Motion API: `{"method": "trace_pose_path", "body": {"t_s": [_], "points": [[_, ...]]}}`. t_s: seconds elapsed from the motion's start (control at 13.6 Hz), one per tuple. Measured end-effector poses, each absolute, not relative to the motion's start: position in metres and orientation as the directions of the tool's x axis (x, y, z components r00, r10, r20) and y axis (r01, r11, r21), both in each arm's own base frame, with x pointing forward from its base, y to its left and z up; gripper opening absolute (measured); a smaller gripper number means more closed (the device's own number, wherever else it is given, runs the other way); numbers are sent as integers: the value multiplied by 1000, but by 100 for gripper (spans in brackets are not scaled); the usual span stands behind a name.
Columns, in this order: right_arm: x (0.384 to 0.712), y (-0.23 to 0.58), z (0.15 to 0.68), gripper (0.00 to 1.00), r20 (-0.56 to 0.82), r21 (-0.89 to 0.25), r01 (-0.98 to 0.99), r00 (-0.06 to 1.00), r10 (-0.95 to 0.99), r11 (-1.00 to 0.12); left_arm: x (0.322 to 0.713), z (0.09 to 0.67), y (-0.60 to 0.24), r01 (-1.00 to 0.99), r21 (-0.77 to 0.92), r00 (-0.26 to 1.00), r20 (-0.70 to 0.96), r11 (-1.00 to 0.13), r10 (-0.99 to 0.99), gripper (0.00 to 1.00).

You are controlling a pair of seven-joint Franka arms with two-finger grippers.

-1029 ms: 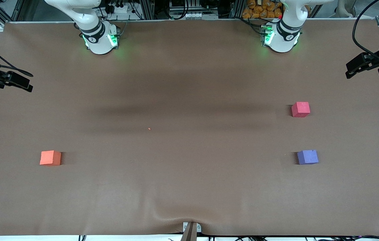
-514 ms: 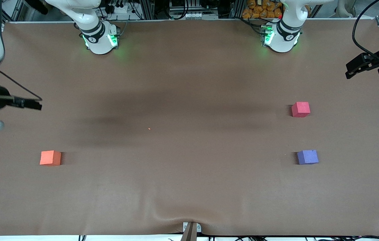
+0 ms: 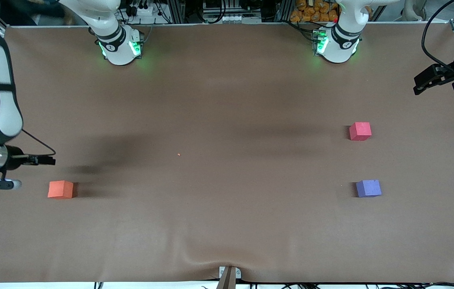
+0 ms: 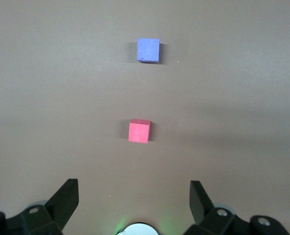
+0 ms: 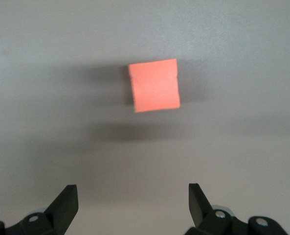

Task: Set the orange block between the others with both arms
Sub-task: 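Reach the open right gripper down toward the orange cube, then close the right gripper on the orange cube and lift it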

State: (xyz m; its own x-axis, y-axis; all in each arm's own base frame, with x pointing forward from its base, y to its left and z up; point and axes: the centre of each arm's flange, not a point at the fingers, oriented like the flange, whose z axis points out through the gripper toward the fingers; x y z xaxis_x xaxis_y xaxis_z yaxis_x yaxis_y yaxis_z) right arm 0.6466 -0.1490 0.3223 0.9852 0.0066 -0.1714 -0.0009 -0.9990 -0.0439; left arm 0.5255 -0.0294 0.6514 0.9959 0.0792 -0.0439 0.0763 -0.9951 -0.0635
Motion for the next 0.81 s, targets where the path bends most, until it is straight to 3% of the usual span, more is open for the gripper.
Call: {"method": "trace_pose_path", "body": {"t_s": [0.29, 0.81], "points": [[661, -155, 254, 100, -119, -54, 124, 984, 130, -991, 526, 651, -30, 76, -64, 996, -44, -995, 79, 100], [681, -135, 235, 100, -29, 37, 275, 961, 274, -961, 526, 651, -29, 76, -64, 996, -44, -995, 79, 100]]}}
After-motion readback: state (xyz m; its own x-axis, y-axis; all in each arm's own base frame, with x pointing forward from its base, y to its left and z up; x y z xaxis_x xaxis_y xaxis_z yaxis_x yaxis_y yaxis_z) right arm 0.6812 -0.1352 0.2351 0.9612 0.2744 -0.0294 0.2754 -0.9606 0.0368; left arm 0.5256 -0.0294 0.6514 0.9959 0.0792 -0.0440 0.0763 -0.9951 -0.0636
